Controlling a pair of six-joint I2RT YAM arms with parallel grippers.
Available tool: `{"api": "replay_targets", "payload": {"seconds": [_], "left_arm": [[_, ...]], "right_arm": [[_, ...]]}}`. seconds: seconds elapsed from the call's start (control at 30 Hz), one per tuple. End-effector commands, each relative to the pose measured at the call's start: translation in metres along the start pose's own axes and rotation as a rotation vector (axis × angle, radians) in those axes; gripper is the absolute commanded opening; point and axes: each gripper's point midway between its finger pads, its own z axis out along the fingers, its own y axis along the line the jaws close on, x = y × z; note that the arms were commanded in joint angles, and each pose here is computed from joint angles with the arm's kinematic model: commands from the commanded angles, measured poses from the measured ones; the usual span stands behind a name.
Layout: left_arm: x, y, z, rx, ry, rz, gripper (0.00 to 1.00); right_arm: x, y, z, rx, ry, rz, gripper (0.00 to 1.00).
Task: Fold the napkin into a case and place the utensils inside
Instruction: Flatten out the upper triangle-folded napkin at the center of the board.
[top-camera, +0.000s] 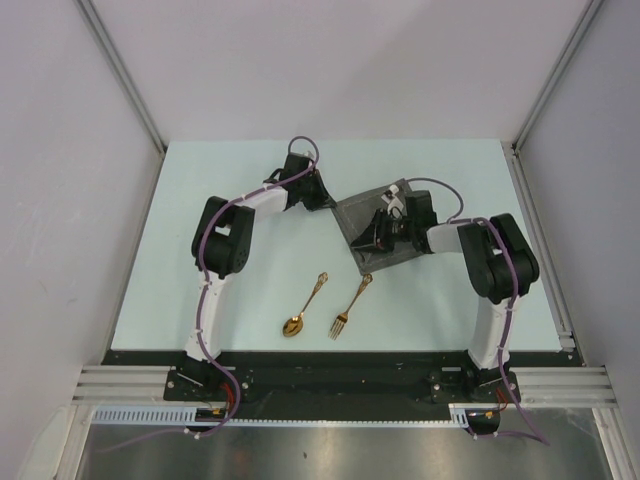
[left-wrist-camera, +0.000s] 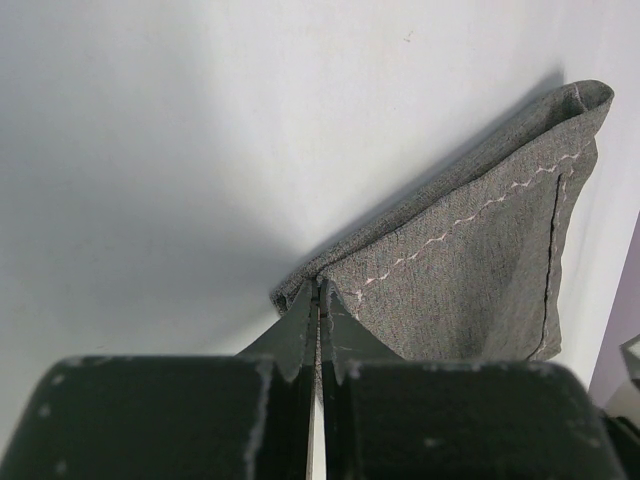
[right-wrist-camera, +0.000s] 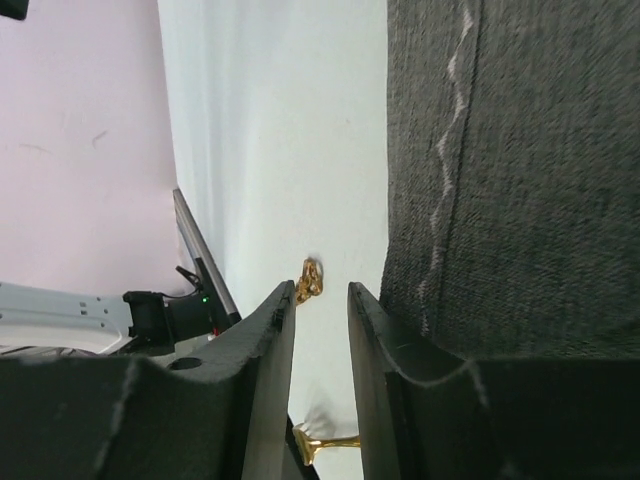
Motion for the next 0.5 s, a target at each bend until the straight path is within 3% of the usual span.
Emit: {"api": "replay_targets", "payload": {"seconds": [0.0,0.23,0.47], "left_arm": [[-0.024,-0.009,-0.009,0.010,-0.063,-0.003,0.00],[-0.023,-0.007,-0.005,0.013,-0.058,-0.009,0.00],[-0.028,-0.007,-0.006,0.009,-0.069,-0.006,0.00]], "right_arm": [[0.012,0.013,0.006,-0.068,0.007,-0.033,0.32],[0.027,-0.004,0.012,-0.071,0.017,0.014,0.32],[0.018,0.022,0.000,-0.089,0.002,-0.035,0.31]]}}
